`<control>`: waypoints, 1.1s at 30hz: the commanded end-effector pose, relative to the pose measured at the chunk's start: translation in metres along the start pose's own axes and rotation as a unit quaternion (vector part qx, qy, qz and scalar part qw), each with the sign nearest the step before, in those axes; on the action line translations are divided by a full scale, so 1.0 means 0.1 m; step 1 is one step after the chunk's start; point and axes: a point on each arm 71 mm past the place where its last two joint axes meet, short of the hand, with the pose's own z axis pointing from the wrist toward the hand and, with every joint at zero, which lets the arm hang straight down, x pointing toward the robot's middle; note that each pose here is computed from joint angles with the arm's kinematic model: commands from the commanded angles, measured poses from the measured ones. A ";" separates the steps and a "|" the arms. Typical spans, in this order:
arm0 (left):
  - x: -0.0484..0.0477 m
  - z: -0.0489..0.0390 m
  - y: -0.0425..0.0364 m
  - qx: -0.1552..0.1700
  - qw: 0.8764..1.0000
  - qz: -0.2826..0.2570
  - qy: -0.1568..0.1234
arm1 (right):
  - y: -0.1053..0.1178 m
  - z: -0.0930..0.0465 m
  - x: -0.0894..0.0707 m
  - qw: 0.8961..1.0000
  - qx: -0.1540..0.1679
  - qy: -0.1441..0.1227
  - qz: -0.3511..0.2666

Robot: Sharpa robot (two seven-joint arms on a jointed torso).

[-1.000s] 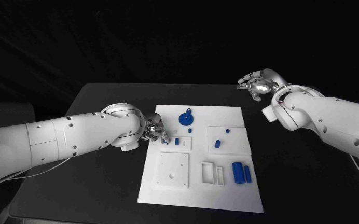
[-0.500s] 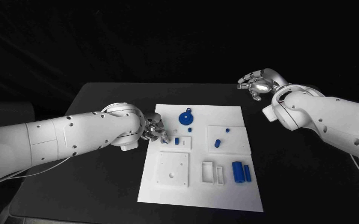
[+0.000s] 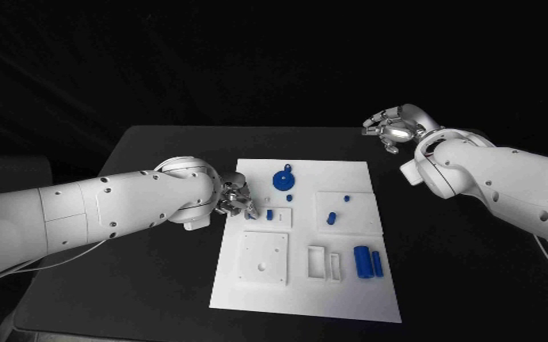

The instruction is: Assemble the parts on the task board

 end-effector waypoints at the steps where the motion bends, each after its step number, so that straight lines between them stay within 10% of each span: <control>1: 0.031 0.003 0.008 0.000 1.000 0.010 0.012 | 0.00 0.00 0.00 1.000 -0.003 0.003 -0.002; 17: 0.026 0.035 0.031 -0.010 0.999 0.022 0.025 | 0.00 0.00 0.01 1.000 -0.004 0.003 -0.002; 33: 0.047 0.097 -0.114 -0.004 0.998 0.043 0.035 | 0.01 0.01 0.03 1.000 -0.004 0.005 -0.001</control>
